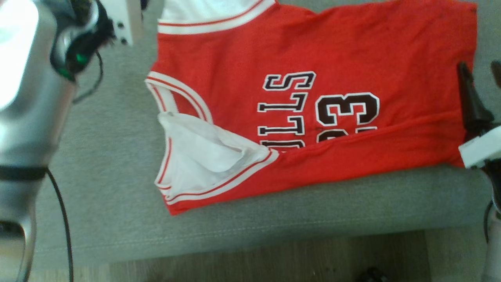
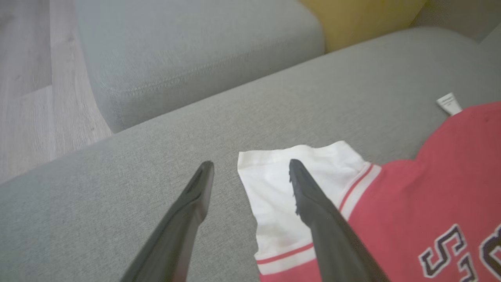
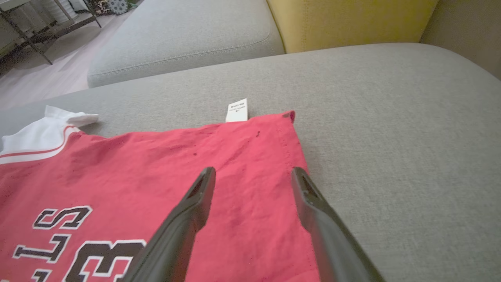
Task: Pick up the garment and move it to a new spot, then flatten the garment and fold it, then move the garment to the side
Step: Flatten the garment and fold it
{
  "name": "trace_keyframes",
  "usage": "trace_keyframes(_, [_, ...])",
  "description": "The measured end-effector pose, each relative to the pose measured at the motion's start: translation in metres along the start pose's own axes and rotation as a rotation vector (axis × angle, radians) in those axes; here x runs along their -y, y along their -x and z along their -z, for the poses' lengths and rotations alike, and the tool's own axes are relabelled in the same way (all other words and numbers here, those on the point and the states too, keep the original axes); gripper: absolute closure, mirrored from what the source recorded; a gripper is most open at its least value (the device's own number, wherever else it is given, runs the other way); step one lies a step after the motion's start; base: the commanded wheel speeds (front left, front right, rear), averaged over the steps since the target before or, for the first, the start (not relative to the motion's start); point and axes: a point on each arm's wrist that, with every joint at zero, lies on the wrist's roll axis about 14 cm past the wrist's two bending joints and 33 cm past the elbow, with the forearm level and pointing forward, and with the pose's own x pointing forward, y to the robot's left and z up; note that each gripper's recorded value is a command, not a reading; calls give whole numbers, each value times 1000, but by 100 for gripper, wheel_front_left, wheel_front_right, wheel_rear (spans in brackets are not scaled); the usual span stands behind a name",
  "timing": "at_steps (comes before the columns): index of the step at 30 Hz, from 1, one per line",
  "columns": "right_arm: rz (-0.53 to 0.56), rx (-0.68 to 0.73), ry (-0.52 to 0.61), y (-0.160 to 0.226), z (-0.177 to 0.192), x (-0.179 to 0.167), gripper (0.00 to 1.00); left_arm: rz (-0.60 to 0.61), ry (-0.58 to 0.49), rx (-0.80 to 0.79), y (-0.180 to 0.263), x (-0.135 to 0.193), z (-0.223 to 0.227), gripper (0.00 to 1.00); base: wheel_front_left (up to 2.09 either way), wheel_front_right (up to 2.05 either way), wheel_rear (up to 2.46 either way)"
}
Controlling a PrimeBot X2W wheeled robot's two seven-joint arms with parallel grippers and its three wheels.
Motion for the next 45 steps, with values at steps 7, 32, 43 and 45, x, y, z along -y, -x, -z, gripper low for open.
trace_keyframes(7, [56, -35, -31, -5, 23, 22, 0, 12, -91, -181, -56, -4, 38, 0, 0, 0, 0])
trace_keyframes(32, [135, -50, -44, -5, 37, 50, 0, 32, -192, -342, -99, -11, 76, 55, 0, 0, 0])
trace_keyframes(43, [60, -66, -87, -24, 13, 34, 0, 80, -240, -274, -93, 1, 66, 100, 0, 0, 0])
trace_keyframes(45, [40, -129, -117, -30, 6, 34, 0, 88, -244, -257, -89, 5, 61, 100, 0, 0, 0])
